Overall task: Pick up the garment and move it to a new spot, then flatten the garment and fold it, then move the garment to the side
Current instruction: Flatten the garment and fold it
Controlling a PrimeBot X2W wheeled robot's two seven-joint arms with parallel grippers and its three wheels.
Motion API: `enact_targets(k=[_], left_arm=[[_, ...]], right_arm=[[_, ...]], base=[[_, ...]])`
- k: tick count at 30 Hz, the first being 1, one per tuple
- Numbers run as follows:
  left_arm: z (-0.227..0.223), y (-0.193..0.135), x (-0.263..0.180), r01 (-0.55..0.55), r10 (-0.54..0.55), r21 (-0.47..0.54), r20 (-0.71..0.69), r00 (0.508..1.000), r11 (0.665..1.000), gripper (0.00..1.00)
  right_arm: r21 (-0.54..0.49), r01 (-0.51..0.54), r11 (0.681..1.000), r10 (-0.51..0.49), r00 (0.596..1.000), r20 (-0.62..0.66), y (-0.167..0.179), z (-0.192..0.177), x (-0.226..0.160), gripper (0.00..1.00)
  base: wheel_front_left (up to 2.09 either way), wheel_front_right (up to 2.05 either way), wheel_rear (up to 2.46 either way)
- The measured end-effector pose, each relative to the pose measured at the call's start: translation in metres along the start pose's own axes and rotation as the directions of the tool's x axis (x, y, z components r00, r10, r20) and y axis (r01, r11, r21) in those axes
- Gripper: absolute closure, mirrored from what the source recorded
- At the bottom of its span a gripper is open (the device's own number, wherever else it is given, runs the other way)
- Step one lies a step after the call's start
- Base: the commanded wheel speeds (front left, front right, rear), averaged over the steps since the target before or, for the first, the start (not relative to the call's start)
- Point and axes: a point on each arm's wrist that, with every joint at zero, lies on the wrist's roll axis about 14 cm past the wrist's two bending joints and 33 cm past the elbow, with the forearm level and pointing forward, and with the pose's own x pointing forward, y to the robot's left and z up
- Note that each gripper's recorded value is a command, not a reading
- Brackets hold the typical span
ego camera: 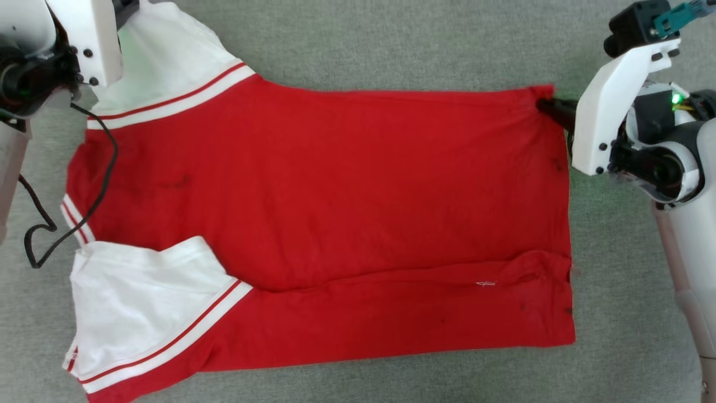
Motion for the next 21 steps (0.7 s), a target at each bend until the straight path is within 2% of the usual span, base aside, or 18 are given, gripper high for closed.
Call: enact_targets(k=[5, 8, 15, 21], left_arm=[[0.007, -0.001, -0.021, 0.004, -0.002, -0.02, 0.101, 0.995, 1.0, 1.0], [0.006, 0.001, -0.038, 0.001, 0.007, -0.047, 0.175, 0.985, 0.999, 1.0], [-0.038, -0.001, -0.08, -0.005, 0.045, -0.152, 0.26, 0.965, 0.988, 1.0], [-0.103, -0.013, -0.107, -0.012, 0.077, -0.277, 0.227, 0.971, 0.961, 1.0]], right_arm=[[-0.044, 0.011, 0.999, -0.005, 0.989, 0.146, 0.002, 0.034, -0.023, 1.0], [-0.045, 0.009, 0.999, 0.0, 0.981, 0.195, 0.005, 0.036, -0.035, 1.0], [-0.025, -0.008, 1.0, 0.013, 0.972, 0.236, 0.013, 0.006, -0.06, 1.0], [0.031, -0.035, 0.999, 0.028, 0.978, 0.209, 0.021, -0.037, -0.072, 1.0]], base=[[0.0, 0.0, 0.0], [0.0, 0.0, 0.0], [0.0, 0.0, 0.0], [0.0, 0.0, 0.0]])
